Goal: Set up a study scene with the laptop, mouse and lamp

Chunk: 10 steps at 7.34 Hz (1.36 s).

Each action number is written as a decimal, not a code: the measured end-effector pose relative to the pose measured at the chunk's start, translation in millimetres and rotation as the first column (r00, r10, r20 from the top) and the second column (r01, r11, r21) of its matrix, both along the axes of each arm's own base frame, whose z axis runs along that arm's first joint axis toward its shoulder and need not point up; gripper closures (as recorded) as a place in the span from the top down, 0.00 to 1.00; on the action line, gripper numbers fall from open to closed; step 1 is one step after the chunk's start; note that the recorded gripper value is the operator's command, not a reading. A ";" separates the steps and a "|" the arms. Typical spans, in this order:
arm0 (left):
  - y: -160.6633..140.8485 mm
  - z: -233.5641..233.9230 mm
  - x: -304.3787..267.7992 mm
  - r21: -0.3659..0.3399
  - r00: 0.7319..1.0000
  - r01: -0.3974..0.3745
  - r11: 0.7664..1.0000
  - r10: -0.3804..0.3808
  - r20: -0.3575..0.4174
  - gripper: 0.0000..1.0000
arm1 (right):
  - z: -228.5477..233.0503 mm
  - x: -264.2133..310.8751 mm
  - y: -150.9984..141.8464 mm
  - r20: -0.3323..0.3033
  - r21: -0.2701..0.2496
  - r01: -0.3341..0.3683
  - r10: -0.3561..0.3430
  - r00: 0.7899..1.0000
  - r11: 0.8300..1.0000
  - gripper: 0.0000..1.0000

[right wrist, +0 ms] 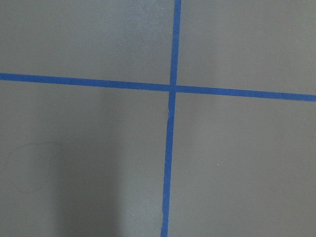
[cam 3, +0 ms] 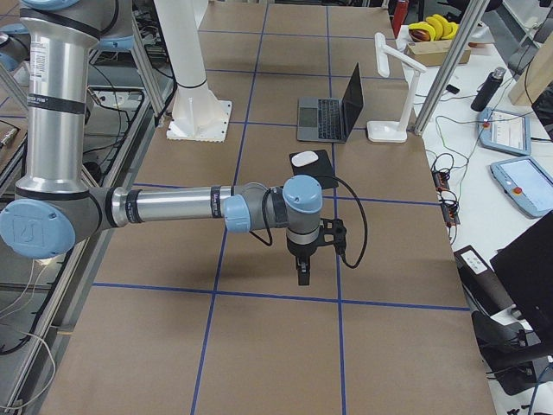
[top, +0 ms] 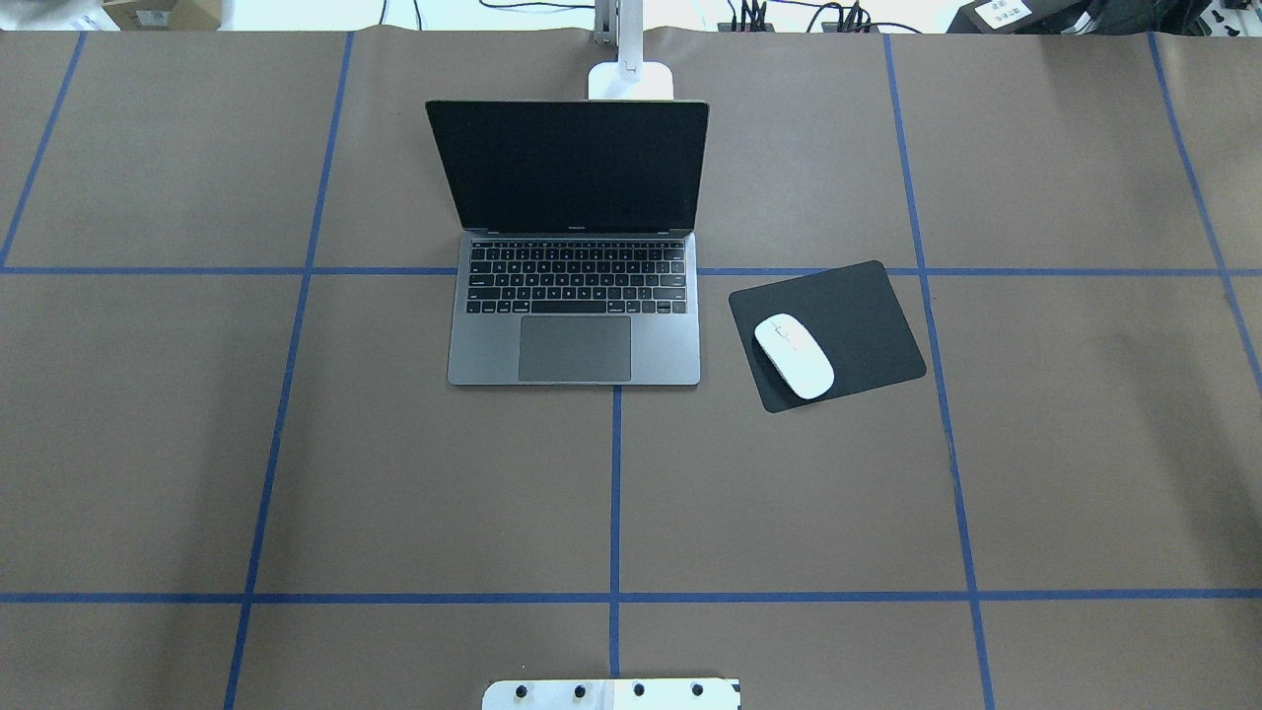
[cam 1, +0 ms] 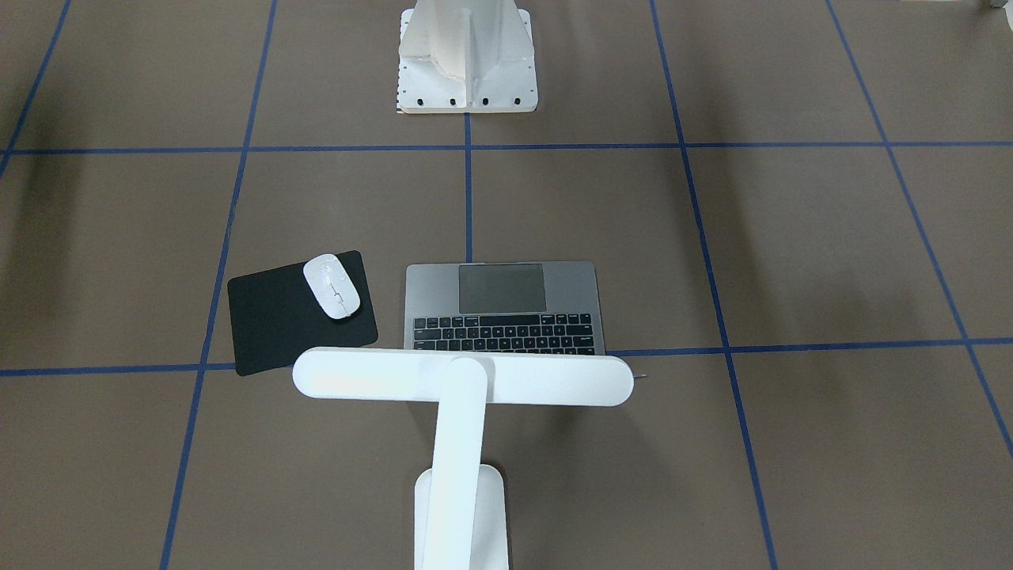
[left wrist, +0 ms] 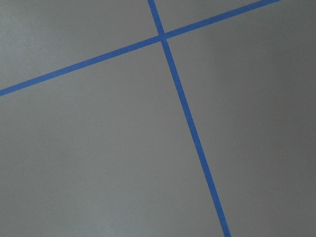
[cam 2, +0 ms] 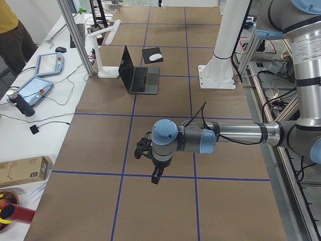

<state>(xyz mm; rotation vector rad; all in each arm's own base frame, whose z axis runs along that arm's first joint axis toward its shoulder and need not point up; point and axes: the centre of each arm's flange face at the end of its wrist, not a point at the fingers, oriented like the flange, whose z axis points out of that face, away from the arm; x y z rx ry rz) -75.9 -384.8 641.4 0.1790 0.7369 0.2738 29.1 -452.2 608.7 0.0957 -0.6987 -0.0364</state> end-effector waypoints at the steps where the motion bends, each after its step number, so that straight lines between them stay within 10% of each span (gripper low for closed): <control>1: -0.1 -0.3 0.1 0.001 1.000 0.000 1.000 0.000 0.000 1.00 | -0.7 0.0 0.6 0.001 0.002 0.001 -0.001 1.000 1.000 1.00; 10: -1.5 -1.7 0.2 0.003 1.000 0.000 1.000 0.000 -0.002 1.00 | -4.0 -0.1 0.1 0.002 0.010 0.003 -0.003 1.000 1.000 1.00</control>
